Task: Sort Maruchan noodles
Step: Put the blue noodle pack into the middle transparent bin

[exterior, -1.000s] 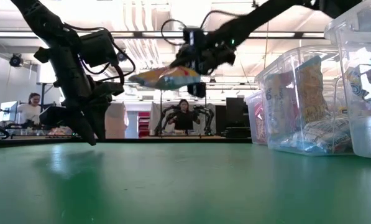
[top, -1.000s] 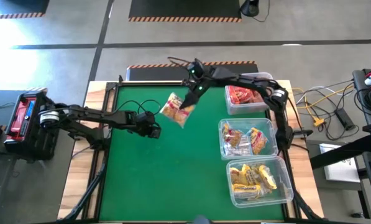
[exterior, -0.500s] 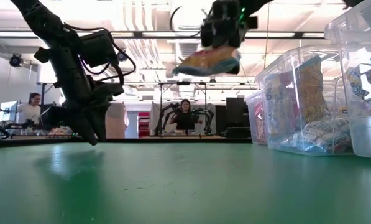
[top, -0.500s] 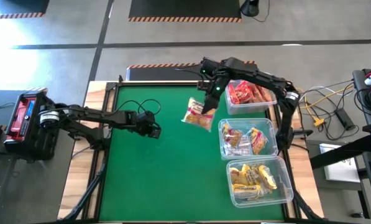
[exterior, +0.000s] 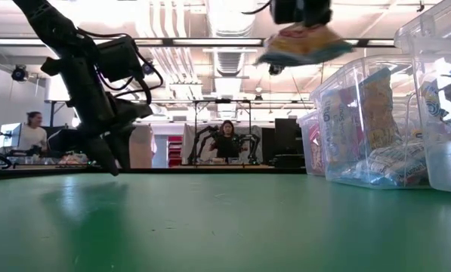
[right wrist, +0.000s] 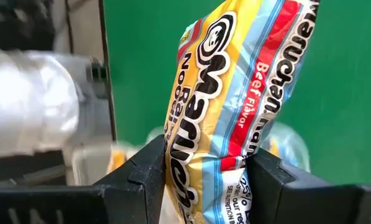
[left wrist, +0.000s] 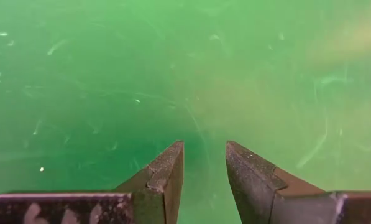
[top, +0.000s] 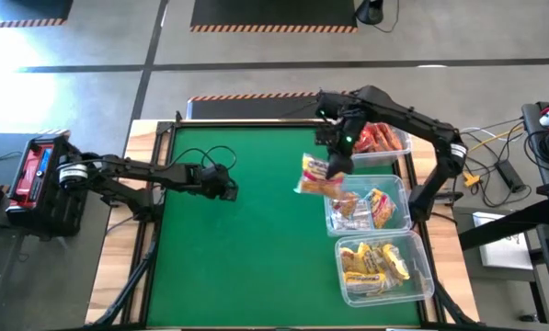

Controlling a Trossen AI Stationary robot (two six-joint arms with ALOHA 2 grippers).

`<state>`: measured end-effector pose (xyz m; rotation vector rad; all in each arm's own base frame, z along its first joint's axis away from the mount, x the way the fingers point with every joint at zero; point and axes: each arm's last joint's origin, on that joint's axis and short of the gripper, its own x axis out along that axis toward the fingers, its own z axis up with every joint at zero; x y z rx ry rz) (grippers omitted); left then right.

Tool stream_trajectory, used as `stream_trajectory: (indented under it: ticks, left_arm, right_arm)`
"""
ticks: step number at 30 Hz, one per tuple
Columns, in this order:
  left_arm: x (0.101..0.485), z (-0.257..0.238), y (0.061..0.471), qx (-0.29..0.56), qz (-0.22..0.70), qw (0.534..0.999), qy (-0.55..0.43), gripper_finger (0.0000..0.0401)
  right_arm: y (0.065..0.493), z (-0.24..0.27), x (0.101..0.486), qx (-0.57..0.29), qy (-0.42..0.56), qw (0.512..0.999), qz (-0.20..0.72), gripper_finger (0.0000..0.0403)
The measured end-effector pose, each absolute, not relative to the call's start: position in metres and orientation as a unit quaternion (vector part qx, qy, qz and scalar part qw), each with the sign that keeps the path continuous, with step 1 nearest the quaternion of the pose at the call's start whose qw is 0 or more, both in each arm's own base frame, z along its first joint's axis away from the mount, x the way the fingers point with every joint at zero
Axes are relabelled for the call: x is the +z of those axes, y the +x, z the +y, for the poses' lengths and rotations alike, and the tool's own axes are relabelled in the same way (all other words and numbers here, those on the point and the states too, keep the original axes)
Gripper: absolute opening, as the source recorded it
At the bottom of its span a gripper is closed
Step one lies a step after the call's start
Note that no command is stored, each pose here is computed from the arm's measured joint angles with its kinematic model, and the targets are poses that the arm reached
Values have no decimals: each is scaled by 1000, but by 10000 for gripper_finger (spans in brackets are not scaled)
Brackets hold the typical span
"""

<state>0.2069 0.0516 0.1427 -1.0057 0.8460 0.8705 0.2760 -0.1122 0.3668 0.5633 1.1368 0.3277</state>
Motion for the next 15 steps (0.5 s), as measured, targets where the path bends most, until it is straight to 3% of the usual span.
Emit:
stream_trajectory:
  ticks: [12,15]
  left_arm:
    - [144,52,209,410,348,689,-485,103]
    - [145,52,211,408,338,693,-489,103]
  right_arm:
    - [212,-58,357,132,247,776,565,151]
    - [200,-53,346,91,242,781,568,151]
